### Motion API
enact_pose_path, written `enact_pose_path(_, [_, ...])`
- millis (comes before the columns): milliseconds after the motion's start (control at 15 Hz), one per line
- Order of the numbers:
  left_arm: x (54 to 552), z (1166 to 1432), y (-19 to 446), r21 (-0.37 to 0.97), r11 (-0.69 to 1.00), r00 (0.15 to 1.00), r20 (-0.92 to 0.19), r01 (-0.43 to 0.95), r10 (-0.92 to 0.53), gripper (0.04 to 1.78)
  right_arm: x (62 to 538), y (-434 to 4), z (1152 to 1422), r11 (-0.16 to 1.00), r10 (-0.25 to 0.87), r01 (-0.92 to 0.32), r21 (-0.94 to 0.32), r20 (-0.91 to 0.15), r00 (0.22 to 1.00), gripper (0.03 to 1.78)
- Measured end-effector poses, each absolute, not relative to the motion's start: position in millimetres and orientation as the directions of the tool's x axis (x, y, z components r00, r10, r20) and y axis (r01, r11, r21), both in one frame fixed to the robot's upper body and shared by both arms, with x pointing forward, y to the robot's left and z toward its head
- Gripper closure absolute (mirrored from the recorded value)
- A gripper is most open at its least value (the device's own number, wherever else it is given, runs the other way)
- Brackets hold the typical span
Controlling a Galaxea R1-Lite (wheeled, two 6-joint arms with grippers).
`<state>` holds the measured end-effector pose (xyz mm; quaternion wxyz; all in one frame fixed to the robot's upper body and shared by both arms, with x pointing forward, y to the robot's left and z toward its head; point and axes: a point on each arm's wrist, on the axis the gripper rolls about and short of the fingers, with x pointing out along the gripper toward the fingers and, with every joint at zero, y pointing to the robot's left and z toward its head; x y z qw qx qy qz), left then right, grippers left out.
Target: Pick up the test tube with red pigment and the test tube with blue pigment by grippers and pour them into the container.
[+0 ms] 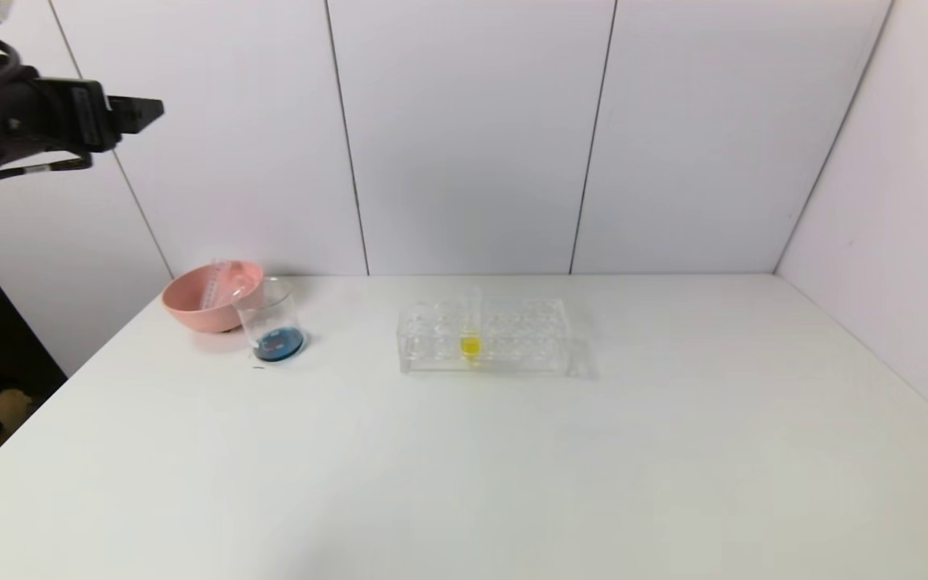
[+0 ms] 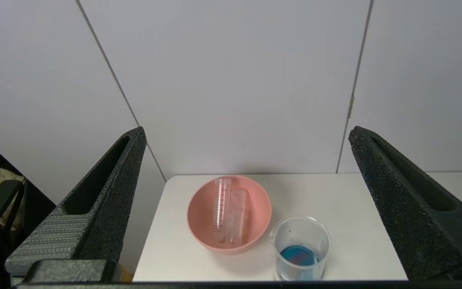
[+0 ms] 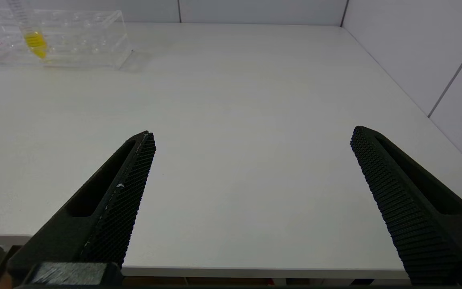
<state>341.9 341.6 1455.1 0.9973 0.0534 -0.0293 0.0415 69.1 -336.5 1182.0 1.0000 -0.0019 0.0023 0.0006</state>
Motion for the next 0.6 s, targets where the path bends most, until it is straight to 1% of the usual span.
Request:
enact_pose_path(133, [284, 1453, 338, 0.116, 0.993, 0.995, 0.097, -0.027, 0.016, 0.06, 69, -337, 1182, 1.0, 0.001, -0.001, -0.004, -0.005, 1.0, 0.04])
enact_pose_path(267, [223, 1440, 335, 0.145, 0.989, 0.988, 0.14, 0.037, -0.057, 0.06, 69, -337, 1182, 1.0, 0.001, -0.001, -0.004, -0.005, 1.0, 0.04])
enact_pose_path(467, [138, 1408, 331, 0.225, 0.97, 0.96, 0.239, 0.088, -0.143, 0.06, 69, -337, 1182, 1.0, 0.001, -0.001, -0.004, -0.005, 1.0, 0.04])
enact_pose_path(533, [117, 1395, 330, 0.246, 0.964, 0.95, 0.267, 0.096, -0.163, 0.06, 69, -337, 1182, 1.0, 0.002, -0.002, -0.004, -0.004, 1.0, 0.04])
enact_pose_path(600, [95, 1375, 329, 0.267, 0.958, 0.939, 0.292, 0.105, -0.184, 0.06, 69, -337, 1182, 1.0, 0.001, -0.001, -0.004, -0.004, 1.0, 0.04])
